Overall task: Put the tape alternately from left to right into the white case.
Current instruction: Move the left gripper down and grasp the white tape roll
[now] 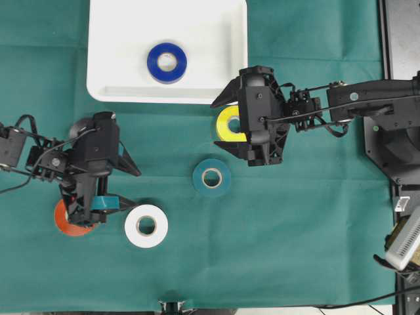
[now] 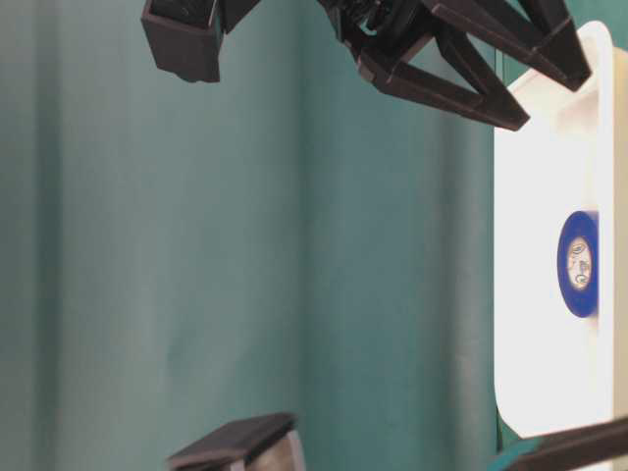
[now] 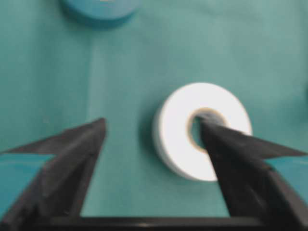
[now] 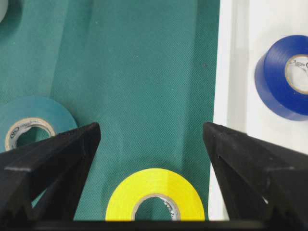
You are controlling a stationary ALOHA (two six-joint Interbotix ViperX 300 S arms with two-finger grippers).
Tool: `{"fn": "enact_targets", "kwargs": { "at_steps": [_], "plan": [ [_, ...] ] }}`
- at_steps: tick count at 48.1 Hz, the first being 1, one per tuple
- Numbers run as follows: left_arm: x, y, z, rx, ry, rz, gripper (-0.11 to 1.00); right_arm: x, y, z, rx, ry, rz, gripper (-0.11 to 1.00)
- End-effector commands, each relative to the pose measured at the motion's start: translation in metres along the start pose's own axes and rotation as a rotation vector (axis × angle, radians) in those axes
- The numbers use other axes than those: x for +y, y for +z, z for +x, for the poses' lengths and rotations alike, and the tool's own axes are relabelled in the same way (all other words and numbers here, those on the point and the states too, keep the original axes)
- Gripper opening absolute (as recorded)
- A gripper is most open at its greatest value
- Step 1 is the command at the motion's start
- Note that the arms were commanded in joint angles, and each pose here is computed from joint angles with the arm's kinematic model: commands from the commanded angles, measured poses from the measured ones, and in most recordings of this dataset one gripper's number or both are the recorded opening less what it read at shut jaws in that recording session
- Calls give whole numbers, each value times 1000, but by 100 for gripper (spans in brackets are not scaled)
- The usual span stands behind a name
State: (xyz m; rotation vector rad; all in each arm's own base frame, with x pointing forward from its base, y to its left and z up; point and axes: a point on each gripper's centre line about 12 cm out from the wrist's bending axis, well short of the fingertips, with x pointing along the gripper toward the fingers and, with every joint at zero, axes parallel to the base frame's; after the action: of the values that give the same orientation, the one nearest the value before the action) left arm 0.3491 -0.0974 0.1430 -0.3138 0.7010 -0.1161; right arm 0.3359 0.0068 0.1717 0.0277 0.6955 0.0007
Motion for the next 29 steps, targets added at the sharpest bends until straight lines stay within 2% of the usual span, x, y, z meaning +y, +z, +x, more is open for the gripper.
{"fn": "enact_targets", "kwargs": {
  "at_steps": [1,6,16,21,29],
  "plan": [
    [-6,6,5,7,-4,-24,94,1,6,-2,-23,5,-5,71],
    [-8,2,15,72,19,-50,99,1,6,-2,-21,4,-5,71],
    [-10,4,24,188,74,-94,99,1,5,-2,-18,4,-5,71],
    [-11,5,26,216,91,-121,100,1,4,-2,-17,4,-5,71],
    [-14,11,30,208,87,-128,100,1,1,-2,-10,4,-5,71]
  ]
}}
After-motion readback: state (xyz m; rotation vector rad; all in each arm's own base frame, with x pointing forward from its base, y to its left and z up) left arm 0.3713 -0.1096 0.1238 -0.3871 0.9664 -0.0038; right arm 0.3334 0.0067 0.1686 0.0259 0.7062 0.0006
